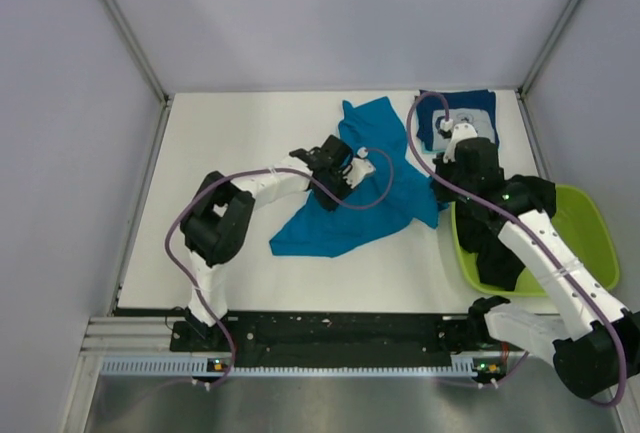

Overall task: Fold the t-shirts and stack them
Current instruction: Flatten out the tshirt

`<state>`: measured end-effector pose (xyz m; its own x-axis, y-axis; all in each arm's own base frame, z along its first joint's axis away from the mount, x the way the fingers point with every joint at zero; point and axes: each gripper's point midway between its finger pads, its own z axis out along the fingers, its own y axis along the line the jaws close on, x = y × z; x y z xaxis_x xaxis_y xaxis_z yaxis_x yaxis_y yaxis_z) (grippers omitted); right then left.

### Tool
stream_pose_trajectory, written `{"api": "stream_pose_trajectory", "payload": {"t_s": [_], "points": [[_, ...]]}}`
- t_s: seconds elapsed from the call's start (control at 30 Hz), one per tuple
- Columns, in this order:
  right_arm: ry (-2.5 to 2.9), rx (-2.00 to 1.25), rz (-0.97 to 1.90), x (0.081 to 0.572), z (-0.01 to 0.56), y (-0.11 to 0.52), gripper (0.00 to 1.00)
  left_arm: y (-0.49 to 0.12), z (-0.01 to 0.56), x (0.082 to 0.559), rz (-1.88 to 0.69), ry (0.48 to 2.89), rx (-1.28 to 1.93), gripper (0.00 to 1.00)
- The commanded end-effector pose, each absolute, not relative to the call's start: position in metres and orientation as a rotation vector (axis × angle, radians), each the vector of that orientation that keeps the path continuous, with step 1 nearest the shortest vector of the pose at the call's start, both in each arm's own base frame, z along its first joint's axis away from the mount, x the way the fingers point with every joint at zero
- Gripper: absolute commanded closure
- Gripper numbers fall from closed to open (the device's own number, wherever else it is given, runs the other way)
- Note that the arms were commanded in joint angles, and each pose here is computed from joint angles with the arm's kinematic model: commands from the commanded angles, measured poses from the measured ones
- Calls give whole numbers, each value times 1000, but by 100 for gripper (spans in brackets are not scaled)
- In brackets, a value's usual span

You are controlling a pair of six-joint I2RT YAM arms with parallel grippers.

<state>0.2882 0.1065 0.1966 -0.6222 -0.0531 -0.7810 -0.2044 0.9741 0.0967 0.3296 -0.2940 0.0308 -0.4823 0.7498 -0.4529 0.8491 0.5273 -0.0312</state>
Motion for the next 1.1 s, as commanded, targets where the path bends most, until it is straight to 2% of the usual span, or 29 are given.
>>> {"api": "stream_pose_trajectory", "payload": {"t_s": [0.0,0.2,0.27,0.33,0.37,0.43,0.5,0.53,0.57,0.73,0.87,0.97,1.07], "points": [[2098,-183,203,298,245,99,100,-261,122,353,-305,2234,1176,100],[1911,-330,339,279,315,117,100,-159,226,390,-137,2087,871,100],[1826,-374,403,267,345,125,100,-138,250,388,-99,2031,843,100],[1766,-416,483,258,369,136,100,-139,247,373,-110,1997,938,100],[1745,-435,537,254,379,145,100,-146,239,364,-164,2007,977,90],[1703,-482,673,245,398,164,100,-168,209,337,-343,2024,1122,59],[1657,-512,782,238,419,178,100,-189,179,308,-453,2041,1272,34],[1624,-524,816,236,430,183,100,-196,165,297,-476,2035,1345,8],[1598,-530,841,233,439,186,100,-200,152,288,-487,2031,1404,2],[1585,-478,813,247,452,184,100,-225,107,242,-540,1958,1646,1],[1630,-457,784,259,437,183,100,-246,106,199,-695,1745,1738,1],[1664,-444,772,268,426,183,100,-251,88,187,-628,1625,1822,1],[1668,-450,774,269,424,185,100,-250,61,205,-458,1622,1842,2]]}}
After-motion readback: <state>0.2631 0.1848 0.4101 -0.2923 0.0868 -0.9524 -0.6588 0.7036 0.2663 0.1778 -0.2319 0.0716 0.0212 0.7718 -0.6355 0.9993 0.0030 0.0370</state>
